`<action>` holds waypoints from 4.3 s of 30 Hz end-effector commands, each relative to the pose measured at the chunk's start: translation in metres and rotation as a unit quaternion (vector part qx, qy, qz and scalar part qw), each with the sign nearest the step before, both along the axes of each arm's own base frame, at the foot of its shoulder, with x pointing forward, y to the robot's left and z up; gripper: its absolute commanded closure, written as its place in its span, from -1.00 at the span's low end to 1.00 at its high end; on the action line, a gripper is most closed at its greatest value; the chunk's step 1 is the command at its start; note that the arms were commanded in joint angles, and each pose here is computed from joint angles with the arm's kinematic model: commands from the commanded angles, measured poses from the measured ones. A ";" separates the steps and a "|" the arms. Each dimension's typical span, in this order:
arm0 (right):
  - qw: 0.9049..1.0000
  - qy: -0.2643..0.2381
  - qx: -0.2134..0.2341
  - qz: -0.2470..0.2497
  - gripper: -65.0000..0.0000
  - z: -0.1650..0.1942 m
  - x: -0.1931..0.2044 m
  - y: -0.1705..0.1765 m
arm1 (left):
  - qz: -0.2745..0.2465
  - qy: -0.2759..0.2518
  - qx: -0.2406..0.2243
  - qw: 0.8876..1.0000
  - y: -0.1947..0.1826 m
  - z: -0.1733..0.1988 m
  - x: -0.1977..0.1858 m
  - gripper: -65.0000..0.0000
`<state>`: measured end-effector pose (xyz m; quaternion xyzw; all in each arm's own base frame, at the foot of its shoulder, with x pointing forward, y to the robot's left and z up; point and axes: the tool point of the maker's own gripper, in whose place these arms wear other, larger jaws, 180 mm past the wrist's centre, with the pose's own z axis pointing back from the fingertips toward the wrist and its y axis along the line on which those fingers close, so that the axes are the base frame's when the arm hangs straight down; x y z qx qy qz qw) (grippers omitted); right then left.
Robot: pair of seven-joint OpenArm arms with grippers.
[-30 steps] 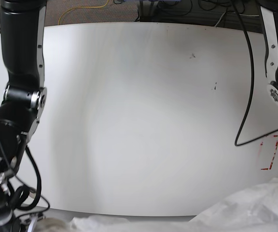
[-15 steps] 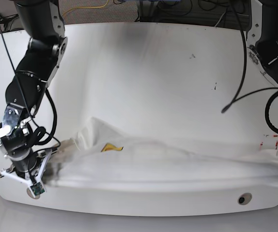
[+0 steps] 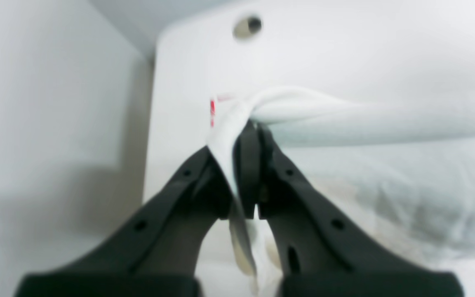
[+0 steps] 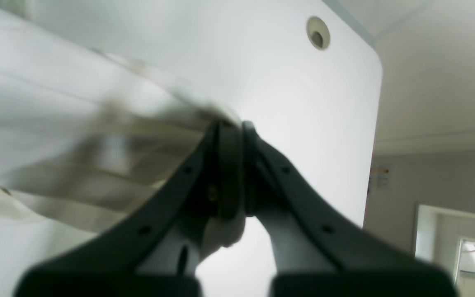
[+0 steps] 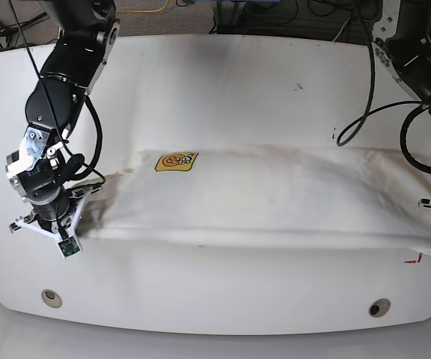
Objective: Fold the T-shirt properly
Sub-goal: 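Lift the shirt with both grippers and swing it toward the table edge, then drag the shirt back across the table with both grippers, laying it flat, then open the right gripper, releasing the shirt corner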
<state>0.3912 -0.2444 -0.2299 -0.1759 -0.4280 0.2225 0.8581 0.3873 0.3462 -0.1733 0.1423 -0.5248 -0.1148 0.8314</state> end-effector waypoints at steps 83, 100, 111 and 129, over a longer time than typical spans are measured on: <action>0.997 0.071 0.025 -0.034 1.00 -0.068 -0.079 0.001 | -0.005 0.127 0.002 0.992 0.002 -0.101 -0.063 1.00; 0.989 0.143 0.026 -0.033 1.00 -0.110 -0.124 0.004 | 0.023 0.200 0.004 0.979 0.020 -0.143 -0.123 1.00; 0.983 0.180 0.025 -0.033 1.00 -0.129 -0.150 0.005 | 0.030 0.241 0.007 0.970 0.025 -0.163 -0.153 1.00; 0.976 0.211 0.029 -0.034 0.40 -0.145 -0.173 0.009 | 0.023 0.299 0.022 0.954 0.031 -0.183 -0.187 0.97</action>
